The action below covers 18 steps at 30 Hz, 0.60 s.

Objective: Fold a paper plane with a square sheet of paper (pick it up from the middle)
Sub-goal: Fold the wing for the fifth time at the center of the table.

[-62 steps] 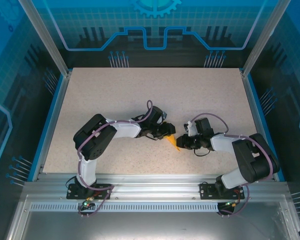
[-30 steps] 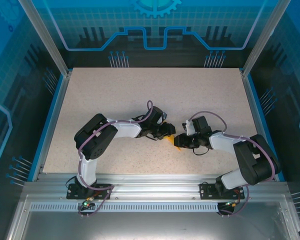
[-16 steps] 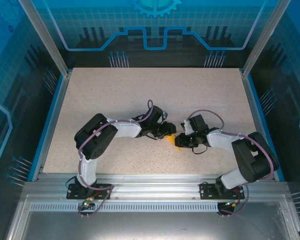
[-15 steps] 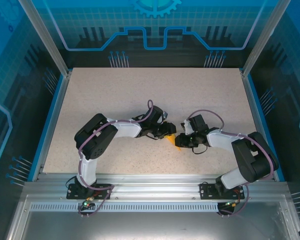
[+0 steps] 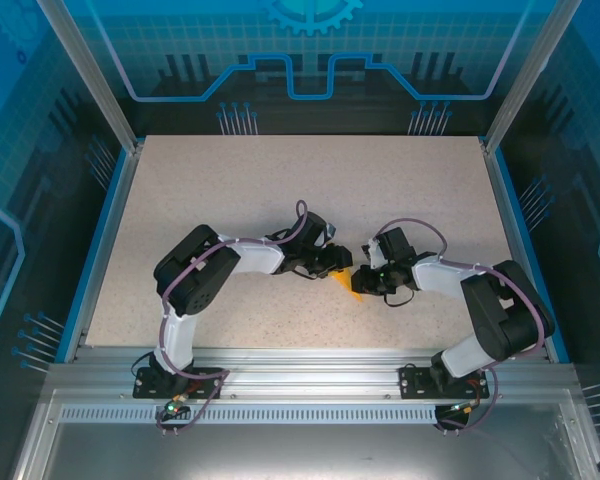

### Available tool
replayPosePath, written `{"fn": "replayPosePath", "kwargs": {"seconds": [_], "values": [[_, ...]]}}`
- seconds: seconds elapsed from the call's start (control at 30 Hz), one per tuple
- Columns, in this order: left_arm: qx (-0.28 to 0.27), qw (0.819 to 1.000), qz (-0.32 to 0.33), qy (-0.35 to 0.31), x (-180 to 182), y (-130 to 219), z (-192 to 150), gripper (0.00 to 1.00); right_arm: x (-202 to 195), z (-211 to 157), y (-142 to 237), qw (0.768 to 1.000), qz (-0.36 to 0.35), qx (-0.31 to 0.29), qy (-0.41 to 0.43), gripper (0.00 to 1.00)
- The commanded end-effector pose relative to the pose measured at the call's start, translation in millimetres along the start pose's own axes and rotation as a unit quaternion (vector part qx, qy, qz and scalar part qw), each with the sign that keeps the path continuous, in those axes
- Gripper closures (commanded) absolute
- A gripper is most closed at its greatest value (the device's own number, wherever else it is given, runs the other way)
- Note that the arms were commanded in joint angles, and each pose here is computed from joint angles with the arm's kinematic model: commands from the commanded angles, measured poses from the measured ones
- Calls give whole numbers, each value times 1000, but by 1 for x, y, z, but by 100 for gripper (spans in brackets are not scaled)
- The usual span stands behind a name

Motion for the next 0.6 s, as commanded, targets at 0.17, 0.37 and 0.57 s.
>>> {"fn": "replayPosePath", "kwargs": {"seconds": [0.17,0.37,0.57], "values": [[7,1000,1,-8,6,-8,7,57,-5,-12,-12,1000,-16,12,-7,78],[12,1000,7,-7,10,-9,5,57,0,0,21,999,4,-45,-22,74],[15,1000,6,-7,10,-9,4,57,30,6,30,993,107,-45,4,83]]}}
Point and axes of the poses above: each hand's point on the last joint's axis, 136 mm out from that joint toward the fingers, its own y axis back along the fingers, its own x axis along the line the jaws close on, z = x × y, the point moved 5 cm from there along y, back along the fingers, and after that the axes turned 6 degrees about y, right-handed, at the moved point
